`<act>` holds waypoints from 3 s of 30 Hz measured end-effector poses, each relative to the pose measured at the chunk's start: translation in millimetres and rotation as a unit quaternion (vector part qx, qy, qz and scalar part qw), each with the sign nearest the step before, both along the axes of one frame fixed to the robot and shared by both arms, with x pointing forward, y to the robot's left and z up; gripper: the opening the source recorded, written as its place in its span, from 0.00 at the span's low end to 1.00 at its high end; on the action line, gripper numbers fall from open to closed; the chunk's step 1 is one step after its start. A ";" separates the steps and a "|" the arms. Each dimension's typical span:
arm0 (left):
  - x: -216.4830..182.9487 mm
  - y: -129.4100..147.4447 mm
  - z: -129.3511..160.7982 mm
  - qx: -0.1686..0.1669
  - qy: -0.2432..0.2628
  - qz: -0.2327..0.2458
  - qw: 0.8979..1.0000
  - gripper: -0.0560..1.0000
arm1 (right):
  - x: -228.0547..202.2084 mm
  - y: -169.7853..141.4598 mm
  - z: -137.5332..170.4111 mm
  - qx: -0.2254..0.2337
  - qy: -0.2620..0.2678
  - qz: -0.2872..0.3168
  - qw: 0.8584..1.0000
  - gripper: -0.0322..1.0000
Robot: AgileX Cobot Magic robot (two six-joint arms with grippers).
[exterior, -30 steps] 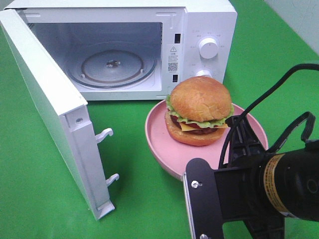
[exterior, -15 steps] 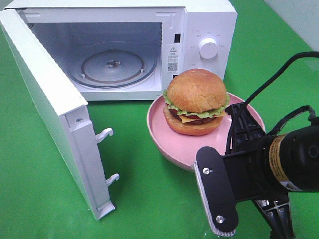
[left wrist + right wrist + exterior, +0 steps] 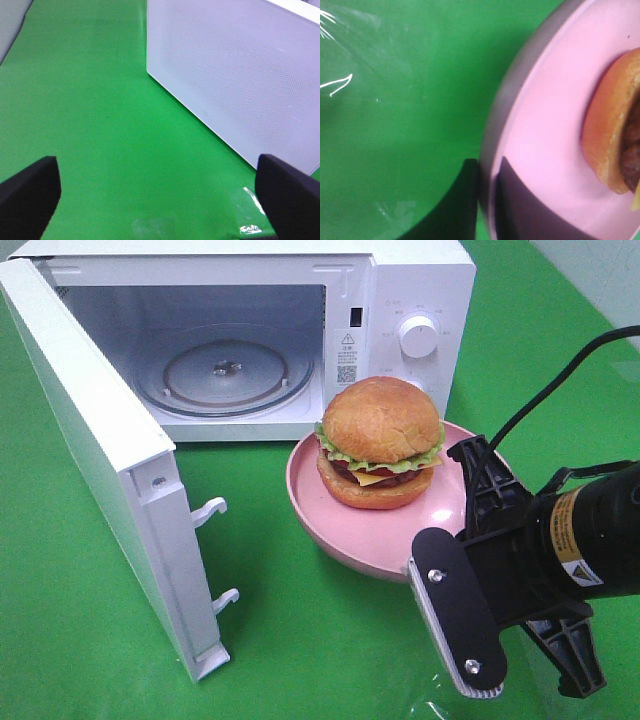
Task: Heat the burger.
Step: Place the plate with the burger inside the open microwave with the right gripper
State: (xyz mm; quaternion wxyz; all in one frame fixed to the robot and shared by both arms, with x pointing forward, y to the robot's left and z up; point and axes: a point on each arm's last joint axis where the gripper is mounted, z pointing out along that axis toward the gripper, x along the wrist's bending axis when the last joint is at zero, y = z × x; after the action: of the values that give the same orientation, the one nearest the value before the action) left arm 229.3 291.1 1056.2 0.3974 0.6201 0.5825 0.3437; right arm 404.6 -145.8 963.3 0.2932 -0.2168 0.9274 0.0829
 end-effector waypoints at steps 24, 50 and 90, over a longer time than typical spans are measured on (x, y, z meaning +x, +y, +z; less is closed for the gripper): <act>0.0 0.0 0.0 0.000 0.000 0.000 1.000 0.98 | 16.5 -15.5 0.6 0.005 0.003 0.063 0.998 0.08; 0.0 0.0 0.0 0.000 0.000 0.000 1.000 0.98 | 28.9 -5.3 30.7 -0.017 0.016 0.091 0.996 0.08; 0.0 0.0 0.0 0.000 0.000 0.000 1.000 0.98 | 83.4 58.2 21.9 -0.019 0.018 0.113 0.993 0.08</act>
State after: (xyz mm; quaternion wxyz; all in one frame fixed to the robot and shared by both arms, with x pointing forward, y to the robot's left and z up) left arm 229.3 291.1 1056.2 0.3974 0.6201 0.5825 0.3437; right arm 487.9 -87.6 985.2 0.2612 -0.3241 0.9036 0.1016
